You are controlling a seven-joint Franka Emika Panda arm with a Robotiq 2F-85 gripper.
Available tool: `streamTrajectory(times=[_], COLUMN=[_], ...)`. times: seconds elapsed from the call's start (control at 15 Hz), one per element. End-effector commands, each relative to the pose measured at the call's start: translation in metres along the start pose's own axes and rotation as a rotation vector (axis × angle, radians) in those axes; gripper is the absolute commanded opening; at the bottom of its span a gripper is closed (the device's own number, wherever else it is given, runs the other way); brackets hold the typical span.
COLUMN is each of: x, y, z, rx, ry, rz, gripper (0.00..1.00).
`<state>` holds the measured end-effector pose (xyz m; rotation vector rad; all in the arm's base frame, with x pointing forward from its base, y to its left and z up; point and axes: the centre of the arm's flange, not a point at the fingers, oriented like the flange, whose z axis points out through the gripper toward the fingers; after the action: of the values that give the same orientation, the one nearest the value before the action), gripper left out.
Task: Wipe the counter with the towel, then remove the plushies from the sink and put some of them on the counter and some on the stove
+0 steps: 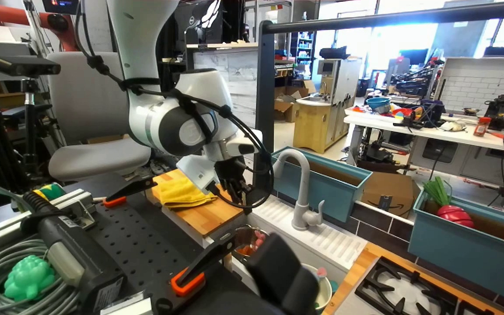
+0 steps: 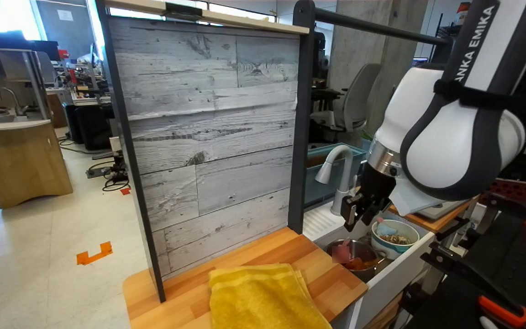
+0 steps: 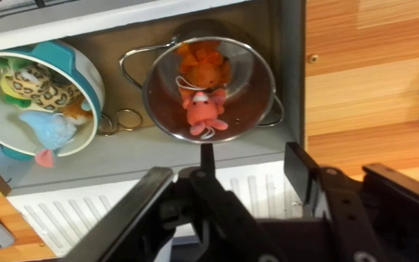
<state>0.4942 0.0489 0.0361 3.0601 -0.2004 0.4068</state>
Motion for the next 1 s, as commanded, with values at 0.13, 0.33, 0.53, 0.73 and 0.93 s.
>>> streamTrajectory(times=[0.13,0.33,0.53,0.73,0.93], x=[0.012,0.006,0.000,0.001,0.003], y=[0.008,0.005,0.002,-0.005,-0.010], z=[0.073,0.105,0.123,0.130,0.136], rx=[-0.101,-0.101,-0.078,-0.049,-0.035], ry=[-0.079,-0.075,-0.038,-0.007,0.023], rz=[0.036,0.034,0.006,-0.006,-0.014], gripper=[0.98,1.00,1.00,1.00,1.00])
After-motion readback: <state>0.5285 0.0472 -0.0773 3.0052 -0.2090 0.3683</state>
